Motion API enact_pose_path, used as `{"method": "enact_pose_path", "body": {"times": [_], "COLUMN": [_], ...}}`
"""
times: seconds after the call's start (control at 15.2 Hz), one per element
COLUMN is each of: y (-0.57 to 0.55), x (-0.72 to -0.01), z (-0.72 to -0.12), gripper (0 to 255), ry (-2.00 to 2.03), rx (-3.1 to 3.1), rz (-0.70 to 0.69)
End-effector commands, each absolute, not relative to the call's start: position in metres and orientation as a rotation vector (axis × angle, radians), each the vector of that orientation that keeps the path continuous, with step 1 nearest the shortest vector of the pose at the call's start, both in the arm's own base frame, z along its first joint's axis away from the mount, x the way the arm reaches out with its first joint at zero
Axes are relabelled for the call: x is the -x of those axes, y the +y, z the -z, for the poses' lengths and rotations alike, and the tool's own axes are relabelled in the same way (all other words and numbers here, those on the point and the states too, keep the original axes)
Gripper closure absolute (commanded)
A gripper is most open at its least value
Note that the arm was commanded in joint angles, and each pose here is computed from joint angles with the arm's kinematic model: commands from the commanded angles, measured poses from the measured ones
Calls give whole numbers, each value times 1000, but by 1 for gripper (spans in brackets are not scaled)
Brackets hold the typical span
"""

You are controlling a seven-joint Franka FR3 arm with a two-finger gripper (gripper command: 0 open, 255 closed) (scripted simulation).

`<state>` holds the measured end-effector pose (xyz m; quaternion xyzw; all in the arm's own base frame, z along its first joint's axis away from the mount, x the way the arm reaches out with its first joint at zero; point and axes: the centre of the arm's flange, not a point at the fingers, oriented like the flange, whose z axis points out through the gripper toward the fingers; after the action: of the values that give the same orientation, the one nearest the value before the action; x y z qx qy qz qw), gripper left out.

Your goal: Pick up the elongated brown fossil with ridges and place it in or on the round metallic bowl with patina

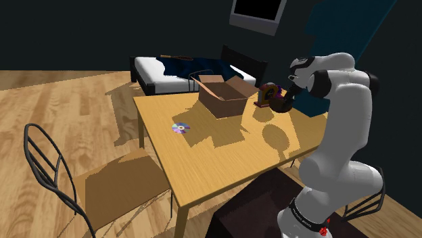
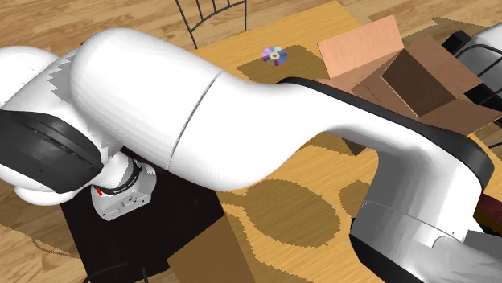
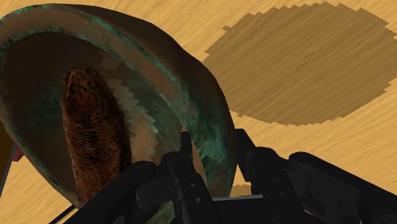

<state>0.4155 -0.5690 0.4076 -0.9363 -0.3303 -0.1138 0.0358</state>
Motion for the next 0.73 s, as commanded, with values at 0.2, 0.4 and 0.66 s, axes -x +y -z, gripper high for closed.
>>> {"method": "enact_pose_path", "body": {"times": [0.2, 0.4, 0.66], "y": [-586, -586, -586], "x": [-418, -418, -418], "z": [-417, -401, -380], "gripper": [255, 255, 255], "ry": [-1016, -1016, -1016], "rx": [2878, 2878, 2878], "rz": [351, 351, 351]}}
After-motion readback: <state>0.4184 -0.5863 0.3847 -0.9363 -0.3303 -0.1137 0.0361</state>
